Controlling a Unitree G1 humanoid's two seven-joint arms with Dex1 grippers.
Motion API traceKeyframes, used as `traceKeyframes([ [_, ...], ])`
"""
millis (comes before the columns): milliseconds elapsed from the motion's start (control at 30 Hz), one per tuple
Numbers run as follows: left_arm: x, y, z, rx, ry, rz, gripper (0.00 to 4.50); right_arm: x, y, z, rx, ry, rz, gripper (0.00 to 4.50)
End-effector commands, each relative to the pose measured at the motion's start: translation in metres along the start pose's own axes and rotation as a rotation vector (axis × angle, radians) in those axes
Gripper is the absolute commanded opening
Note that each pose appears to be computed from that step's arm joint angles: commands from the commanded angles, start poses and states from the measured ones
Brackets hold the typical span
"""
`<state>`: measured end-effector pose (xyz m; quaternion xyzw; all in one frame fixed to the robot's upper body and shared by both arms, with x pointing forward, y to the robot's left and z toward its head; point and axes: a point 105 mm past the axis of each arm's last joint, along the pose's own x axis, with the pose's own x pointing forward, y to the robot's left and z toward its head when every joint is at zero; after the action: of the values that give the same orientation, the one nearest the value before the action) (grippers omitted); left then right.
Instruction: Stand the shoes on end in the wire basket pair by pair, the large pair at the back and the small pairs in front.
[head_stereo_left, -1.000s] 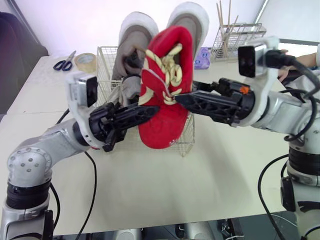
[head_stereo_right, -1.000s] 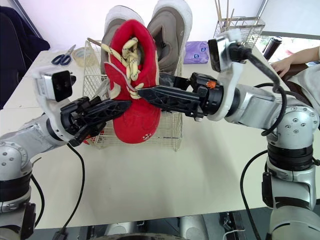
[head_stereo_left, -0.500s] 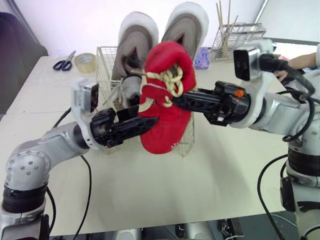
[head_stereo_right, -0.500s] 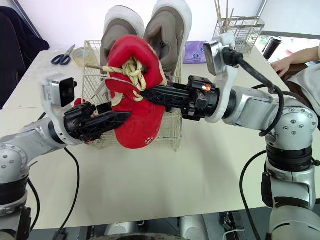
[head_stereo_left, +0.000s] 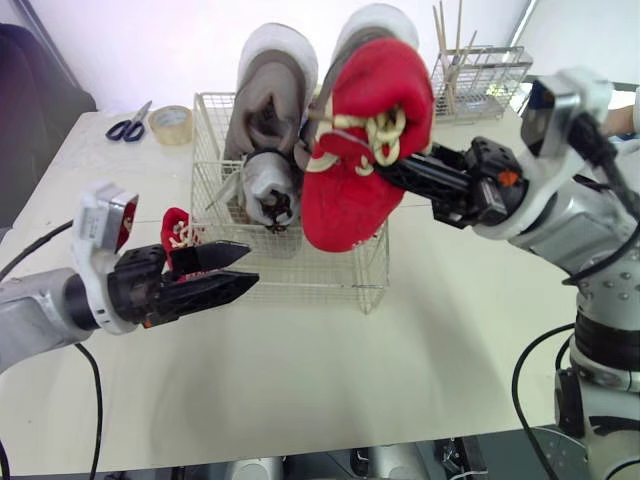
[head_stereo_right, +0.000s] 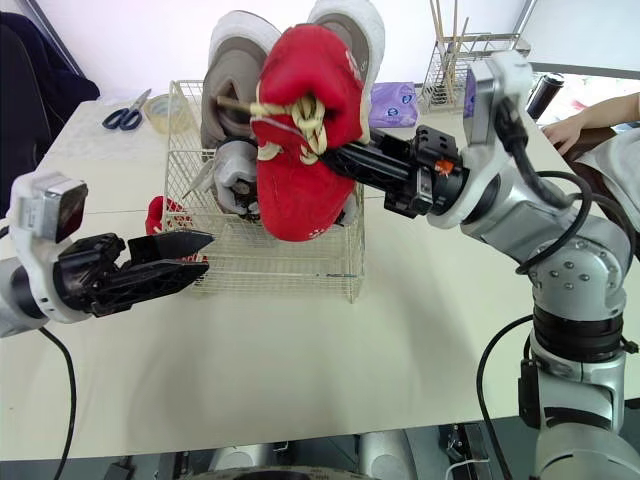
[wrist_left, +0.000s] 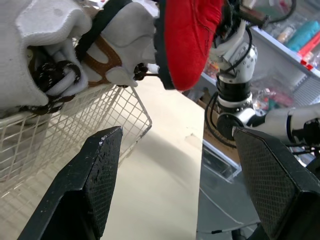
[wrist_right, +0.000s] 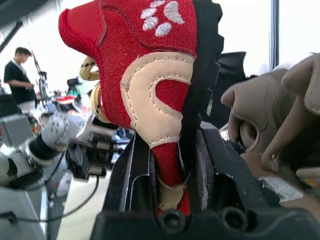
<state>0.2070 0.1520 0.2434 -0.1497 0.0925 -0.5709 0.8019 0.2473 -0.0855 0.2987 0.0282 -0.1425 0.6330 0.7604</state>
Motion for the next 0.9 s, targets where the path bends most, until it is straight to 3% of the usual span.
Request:
traceKeyframes([
  [33,-0.001,-0.006,0.003,0.015,0.019,-0.023,3.64,0.001,0.021,-0.020,-0.098,0.080,0.106,0.52],
  [500,0.004,-0.006,0.005,0.028,0.005,-0.031,3.64,0.001,-0.009,-0.039,-0.336,0.085,0.037,0.52],
  [900,0.007,-0.005,0.003,0.025,-0.005,-0.020,3.64,-0.003,-0.011,-0.076,-0.332,0.128,0.030,0.52],
])
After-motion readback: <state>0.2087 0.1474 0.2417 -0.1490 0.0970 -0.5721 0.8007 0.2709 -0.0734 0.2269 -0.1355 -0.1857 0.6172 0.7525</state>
